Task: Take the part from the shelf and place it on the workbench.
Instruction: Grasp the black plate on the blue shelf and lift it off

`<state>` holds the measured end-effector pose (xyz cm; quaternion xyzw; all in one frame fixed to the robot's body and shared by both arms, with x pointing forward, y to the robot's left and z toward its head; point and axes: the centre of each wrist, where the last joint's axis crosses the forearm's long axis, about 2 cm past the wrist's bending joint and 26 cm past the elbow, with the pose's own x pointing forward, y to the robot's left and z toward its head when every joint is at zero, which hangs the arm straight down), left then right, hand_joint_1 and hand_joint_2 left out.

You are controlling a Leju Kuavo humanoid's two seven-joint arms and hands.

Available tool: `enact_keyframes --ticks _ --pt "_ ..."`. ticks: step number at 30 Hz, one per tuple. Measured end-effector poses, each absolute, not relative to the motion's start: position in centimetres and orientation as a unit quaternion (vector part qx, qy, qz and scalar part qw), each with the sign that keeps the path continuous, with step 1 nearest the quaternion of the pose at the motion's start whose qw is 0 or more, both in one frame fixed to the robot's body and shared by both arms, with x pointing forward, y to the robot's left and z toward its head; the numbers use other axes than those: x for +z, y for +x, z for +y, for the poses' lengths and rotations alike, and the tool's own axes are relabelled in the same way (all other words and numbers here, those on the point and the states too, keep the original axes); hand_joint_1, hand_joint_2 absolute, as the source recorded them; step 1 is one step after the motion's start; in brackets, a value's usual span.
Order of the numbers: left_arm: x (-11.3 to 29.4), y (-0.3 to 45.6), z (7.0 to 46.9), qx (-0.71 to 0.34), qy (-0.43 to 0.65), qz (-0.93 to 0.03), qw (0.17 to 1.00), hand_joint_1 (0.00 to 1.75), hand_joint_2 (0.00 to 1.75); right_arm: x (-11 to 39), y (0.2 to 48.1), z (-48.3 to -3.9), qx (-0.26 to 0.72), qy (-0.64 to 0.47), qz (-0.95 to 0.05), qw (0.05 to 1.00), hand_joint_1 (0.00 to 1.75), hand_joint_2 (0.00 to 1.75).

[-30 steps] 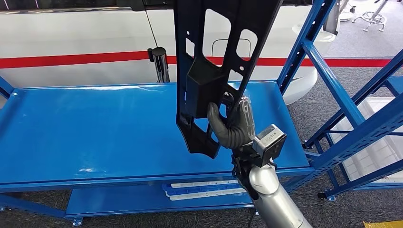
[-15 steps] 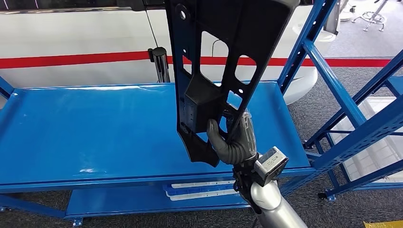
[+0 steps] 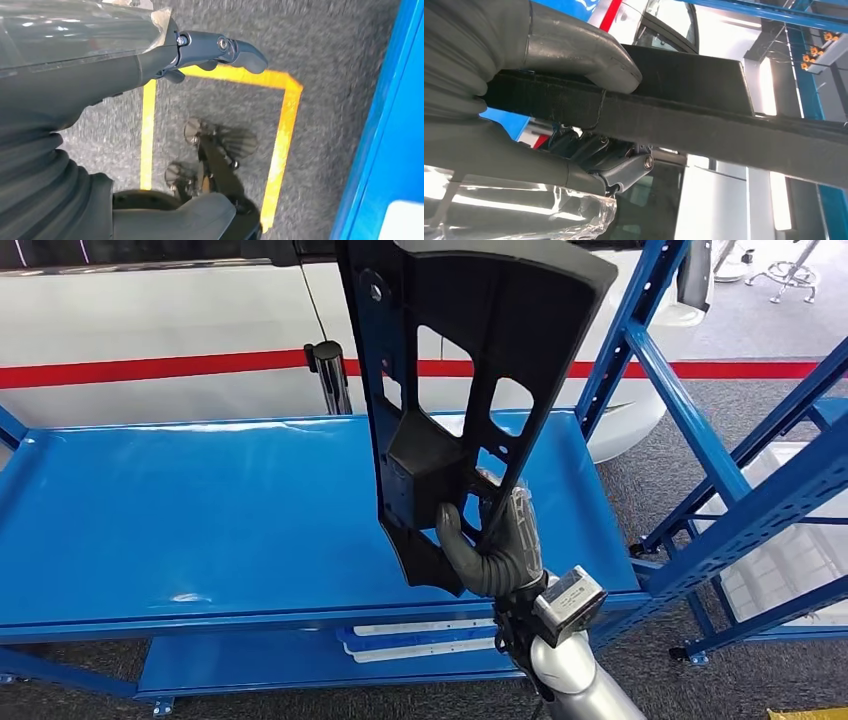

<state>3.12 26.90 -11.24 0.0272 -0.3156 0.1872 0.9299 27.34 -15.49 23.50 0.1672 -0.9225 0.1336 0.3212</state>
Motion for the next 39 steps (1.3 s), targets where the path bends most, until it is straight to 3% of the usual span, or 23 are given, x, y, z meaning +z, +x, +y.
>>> enact_keyframes --ticks 39 --pt "-11.19 3.58 26.78 0.183 0.007 -0.289 0.94 0.0 1.75 24.22 27.09 -15.61 0.158 0.172 -0.929 0.286 1.75 1.75"
